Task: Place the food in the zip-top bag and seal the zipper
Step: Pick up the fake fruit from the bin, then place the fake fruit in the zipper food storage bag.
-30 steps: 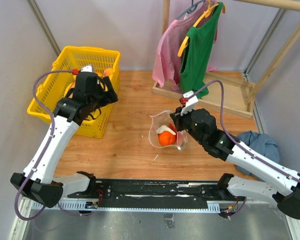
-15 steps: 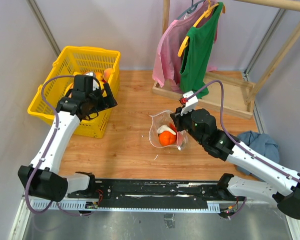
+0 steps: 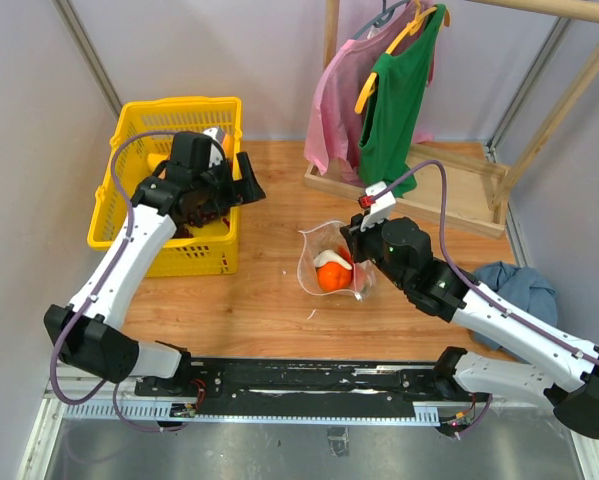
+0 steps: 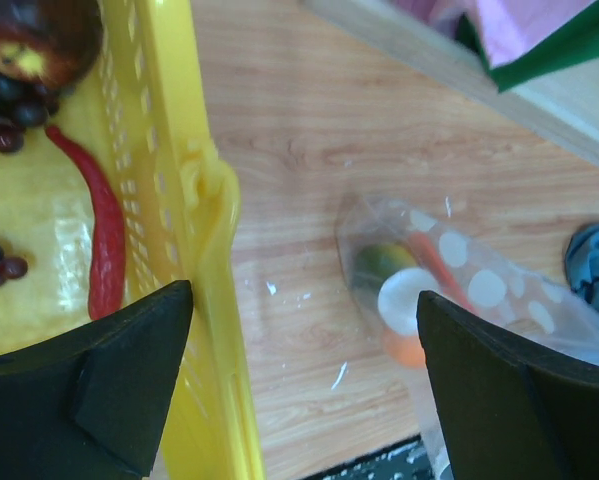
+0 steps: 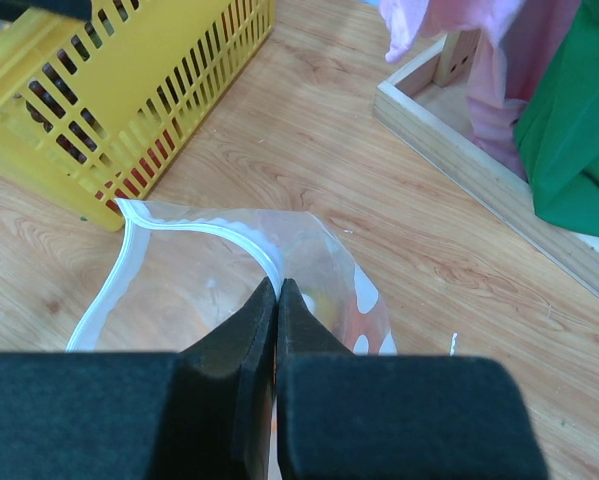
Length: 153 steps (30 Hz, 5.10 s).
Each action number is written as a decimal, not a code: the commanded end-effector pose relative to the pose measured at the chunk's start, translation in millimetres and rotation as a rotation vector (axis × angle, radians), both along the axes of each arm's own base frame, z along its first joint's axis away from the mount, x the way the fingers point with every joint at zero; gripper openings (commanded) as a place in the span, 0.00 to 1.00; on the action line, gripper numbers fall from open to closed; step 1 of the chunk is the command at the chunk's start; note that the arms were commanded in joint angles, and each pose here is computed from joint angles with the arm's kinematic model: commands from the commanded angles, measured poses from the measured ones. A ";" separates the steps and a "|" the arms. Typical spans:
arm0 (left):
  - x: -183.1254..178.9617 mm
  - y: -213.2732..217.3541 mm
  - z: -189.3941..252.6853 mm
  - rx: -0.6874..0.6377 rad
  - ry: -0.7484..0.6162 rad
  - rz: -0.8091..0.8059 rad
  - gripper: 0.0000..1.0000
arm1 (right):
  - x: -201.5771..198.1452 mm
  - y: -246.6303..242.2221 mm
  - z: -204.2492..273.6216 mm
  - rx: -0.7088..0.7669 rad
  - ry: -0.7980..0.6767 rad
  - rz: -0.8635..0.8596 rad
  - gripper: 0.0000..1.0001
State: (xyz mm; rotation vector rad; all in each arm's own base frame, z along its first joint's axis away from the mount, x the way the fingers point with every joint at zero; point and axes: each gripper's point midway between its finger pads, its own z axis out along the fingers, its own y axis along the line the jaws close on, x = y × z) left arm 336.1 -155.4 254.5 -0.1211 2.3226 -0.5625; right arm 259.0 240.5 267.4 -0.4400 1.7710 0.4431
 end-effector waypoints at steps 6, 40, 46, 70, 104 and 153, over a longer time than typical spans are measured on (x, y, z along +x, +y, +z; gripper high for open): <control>36.2 55.3 73.4 0.029 -0.201 0.192 0.96 | 6.3 -9.2 1.4 -0.011 -0.024 -0.040 0.01; 187.6 107.7 -111.1 -0.140 0.112 0.251 0.73 | 14.1 -4.1 -15.0 -0.072 -0.004 -0.043 0.01; 194.2 102.6 -140.5 -0.162 0.169 0.233 0.78 | 15.3 -4.3 -16.6 -0.082 -0.003 -0.046 0.01; 171.1 82.3 -142.5 -0.171 0.190 0.174 0.58 | 15.5 -1.4 -18.4 -0.075 0.006 -0.035 0.01; 59.3 88.4 22.1 -0.028 -0.183 0.295 0.17 | 5.0 2.1 3.6 -0.022 -0.005 0.018 0.01; -90.8 -168.9 2.1 -0.343 -0.083 -0.119 0.14 | -3.0 2.0 18.4 0.057 0.012 0.024 0.01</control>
